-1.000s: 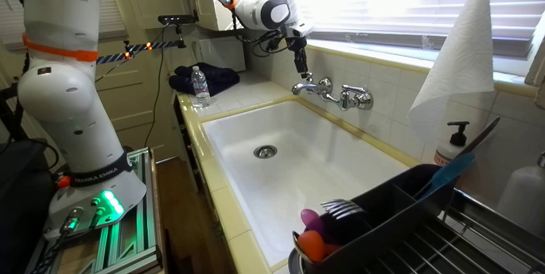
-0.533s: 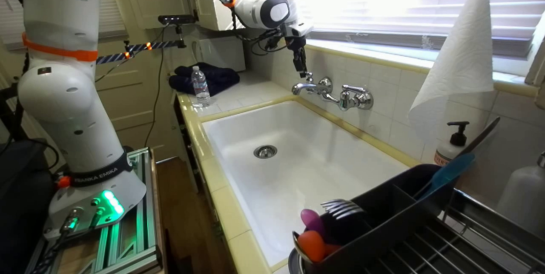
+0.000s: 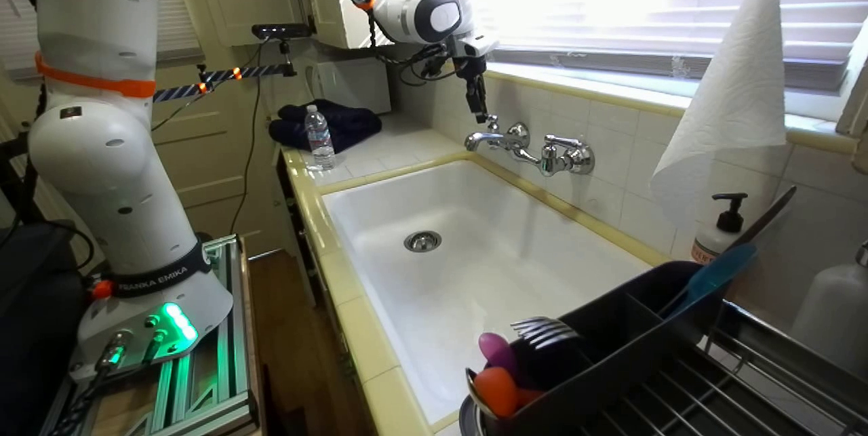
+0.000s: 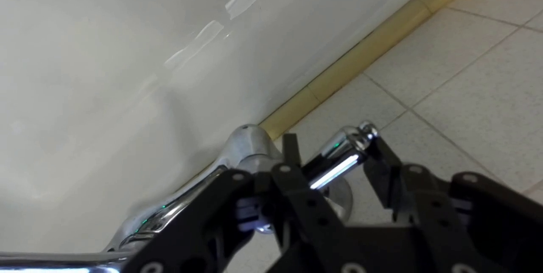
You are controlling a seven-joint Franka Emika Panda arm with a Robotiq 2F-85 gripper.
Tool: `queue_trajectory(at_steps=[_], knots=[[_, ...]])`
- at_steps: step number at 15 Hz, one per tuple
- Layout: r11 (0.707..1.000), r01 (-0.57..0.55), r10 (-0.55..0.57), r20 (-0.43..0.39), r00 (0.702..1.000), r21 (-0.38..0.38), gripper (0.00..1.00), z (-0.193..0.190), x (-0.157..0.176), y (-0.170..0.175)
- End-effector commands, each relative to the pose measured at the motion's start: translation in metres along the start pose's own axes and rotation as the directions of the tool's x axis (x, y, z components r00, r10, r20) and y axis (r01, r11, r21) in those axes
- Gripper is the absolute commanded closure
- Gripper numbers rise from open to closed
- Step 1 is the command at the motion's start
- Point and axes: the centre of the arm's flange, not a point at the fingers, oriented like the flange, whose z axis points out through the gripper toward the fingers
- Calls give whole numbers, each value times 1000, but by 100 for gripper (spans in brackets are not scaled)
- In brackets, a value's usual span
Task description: Turn the faucet head on the left slightly to the right and turn the faucet handle to the left
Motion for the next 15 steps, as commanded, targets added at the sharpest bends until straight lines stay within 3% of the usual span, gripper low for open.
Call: queue_trajectory(at_steps=[1, 11, 12, 14, 15], knots=[[998, 60, -59, 37, 998, -28, 82, -3, -10, 0], [992, 108, -105, 55, 993, -60, 88, -8, -15, 11], [992, 109, -106, 55, 993, -63, 82, -7, -15, 11], [992, 110, -107, 54, 993, -63, 84, -8, -15, 12], [992, 111, -108, 53, 993, -63, 79, -9, -15, 12]])
